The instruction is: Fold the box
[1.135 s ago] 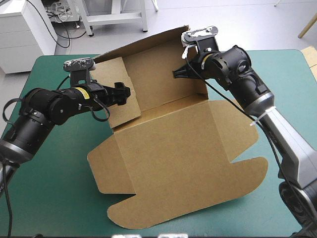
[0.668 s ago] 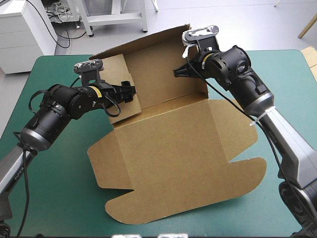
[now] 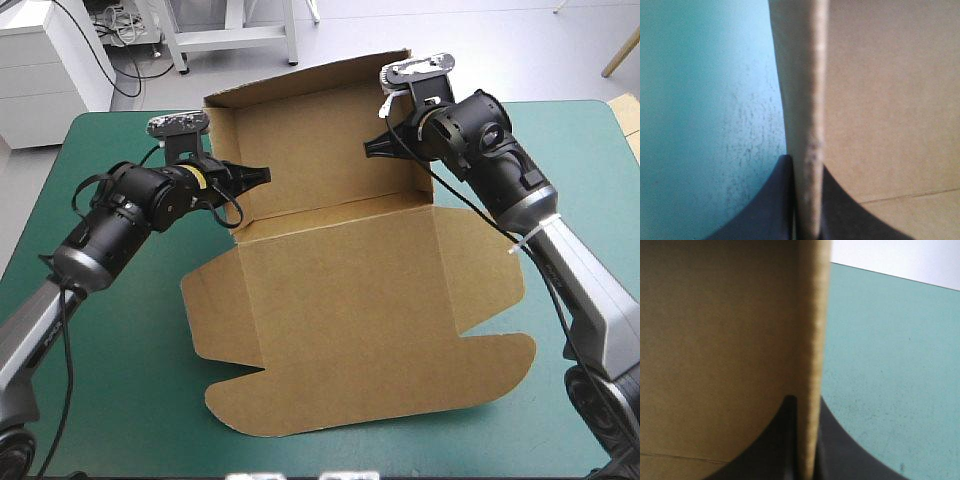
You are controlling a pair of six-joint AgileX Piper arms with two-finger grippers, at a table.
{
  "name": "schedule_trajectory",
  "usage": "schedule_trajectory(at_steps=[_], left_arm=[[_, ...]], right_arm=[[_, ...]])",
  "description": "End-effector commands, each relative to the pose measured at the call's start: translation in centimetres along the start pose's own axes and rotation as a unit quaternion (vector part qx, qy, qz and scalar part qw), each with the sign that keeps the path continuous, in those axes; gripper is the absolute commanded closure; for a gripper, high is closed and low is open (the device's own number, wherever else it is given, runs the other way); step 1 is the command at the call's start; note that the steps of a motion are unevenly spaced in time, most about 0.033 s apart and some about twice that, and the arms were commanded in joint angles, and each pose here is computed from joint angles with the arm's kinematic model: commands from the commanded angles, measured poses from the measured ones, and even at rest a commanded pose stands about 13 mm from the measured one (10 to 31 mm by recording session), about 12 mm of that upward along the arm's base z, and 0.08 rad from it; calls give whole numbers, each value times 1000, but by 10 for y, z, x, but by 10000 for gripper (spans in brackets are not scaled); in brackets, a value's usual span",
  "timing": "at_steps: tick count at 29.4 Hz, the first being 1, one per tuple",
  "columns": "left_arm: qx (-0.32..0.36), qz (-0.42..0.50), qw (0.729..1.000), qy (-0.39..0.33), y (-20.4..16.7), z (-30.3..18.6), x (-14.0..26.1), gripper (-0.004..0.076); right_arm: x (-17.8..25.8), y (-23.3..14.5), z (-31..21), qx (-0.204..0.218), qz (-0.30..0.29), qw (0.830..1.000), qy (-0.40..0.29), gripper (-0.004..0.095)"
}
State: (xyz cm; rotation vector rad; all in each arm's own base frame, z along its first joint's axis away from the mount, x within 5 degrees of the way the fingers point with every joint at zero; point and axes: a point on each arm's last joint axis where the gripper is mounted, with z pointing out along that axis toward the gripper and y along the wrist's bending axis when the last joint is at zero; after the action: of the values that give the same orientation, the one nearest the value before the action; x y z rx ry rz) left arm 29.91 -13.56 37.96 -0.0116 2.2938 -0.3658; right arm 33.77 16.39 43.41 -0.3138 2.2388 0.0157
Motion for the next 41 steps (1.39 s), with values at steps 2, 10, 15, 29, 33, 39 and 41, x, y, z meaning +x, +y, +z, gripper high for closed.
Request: schedule_trajectory(at_steps=[2,10,15,29,33,39,41], left_arm=[[24,25,999,-18,-22,2,-29,732],[-9,55,990,131,-27,72,-14,732],[-22,61,978,198,-24,108,6,732],[-37,53,975,212,-14,122,2,731],[12,90,971,221,-20,120,-2,700],[23,131,965,227,-21,119,-1,420],[24,131,966,223,-22,119,-2,270]], right_arm=[[0,-6,-3,-9,24,999,24,924],[42,-26,62,-42,54,984,168,924],[59,-34,84,-38,55,976,207,924],[80,-46,130,-36,73,961,263,917],[79,-45,131,-53,90,961,256,779],[78,-44,131,-53,95,961,255,319],[78,-44,131,-53,95,961,255,159]])
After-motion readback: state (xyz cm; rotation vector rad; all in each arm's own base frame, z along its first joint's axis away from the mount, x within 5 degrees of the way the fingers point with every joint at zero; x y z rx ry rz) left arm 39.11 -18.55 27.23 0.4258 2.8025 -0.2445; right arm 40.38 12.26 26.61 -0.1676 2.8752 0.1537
